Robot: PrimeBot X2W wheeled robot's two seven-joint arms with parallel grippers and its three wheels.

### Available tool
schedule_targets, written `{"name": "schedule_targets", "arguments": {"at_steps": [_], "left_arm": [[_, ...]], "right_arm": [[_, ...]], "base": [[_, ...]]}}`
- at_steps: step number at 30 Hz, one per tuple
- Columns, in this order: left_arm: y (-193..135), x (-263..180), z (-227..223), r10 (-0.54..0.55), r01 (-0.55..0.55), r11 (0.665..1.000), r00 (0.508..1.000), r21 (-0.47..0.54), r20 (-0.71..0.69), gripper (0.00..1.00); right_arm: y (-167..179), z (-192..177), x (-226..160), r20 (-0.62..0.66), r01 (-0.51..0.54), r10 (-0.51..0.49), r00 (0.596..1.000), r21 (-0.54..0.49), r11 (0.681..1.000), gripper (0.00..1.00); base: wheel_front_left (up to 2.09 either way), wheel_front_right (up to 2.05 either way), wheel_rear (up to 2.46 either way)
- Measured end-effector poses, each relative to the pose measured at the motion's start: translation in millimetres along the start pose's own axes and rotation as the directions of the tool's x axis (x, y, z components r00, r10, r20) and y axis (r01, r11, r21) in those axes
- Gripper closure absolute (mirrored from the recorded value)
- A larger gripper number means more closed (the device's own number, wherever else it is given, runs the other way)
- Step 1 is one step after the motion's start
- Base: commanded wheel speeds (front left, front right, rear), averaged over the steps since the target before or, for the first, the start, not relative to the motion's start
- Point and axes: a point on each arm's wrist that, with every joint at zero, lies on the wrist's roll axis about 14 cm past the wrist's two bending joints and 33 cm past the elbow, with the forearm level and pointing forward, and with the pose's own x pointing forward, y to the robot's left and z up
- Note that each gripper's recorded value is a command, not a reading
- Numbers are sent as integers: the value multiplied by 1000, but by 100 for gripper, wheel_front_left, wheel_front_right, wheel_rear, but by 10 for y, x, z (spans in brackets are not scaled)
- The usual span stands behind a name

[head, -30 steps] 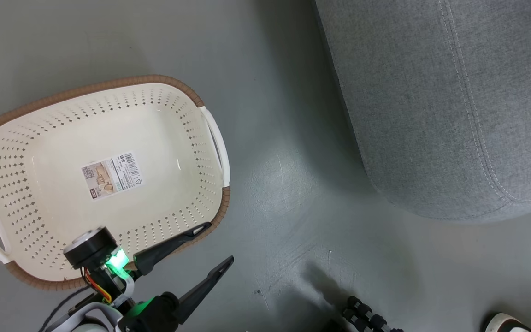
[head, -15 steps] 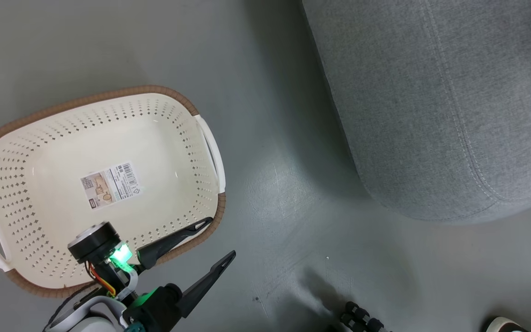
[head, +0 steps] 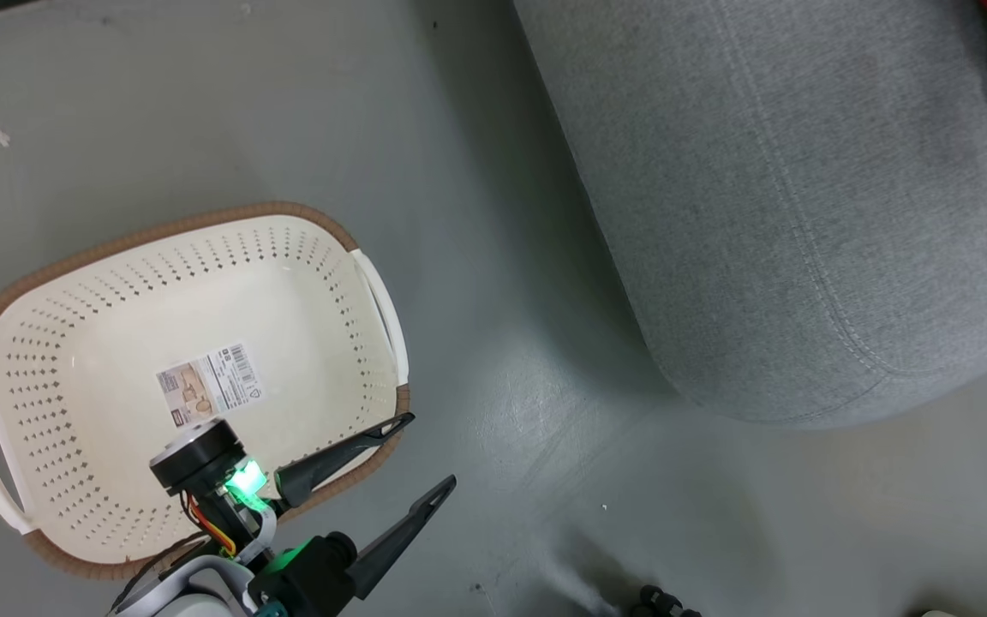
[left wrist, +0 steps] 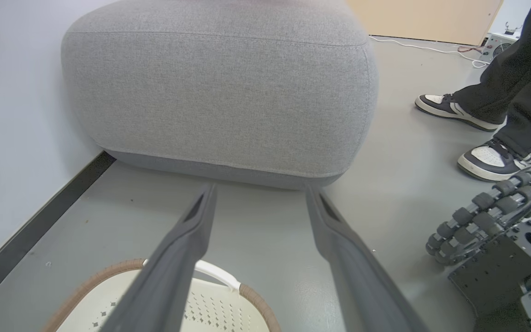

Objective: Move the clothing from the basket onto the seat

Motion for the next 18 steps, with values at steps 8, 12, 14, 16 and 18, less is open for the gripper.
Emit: {"name": "schedule_targets", "arguments": {"at_steps": [8,12,14,16,18], "left_arm": [[-141,68,189,-30,30,999,999,24,26,0],[-197,101,296,-37,36,999,999,34,40,0],[-240,124,360,-43,41,998,998,40,50,0],[-273,138,425,-49,46,998,997,51,59,0],[-296,143,482,-54,50,997,996,66,65,0]], "right_arm": [[-224,183,-163,49,36,-37,998,22,999,0],[-263,313,-255,85,36,-39,996,34,999,0],[-282,418,-290,113,36,-41,993,50,998,0],[-318,530,-327,143,35,-43,989,56,998,0],[-342,657,-361,175,31,-42,984,60,998,0]], "base": [[0,0,0],[0,0,0],[0,0,0],[0,0,0],[0,0,0]]}}
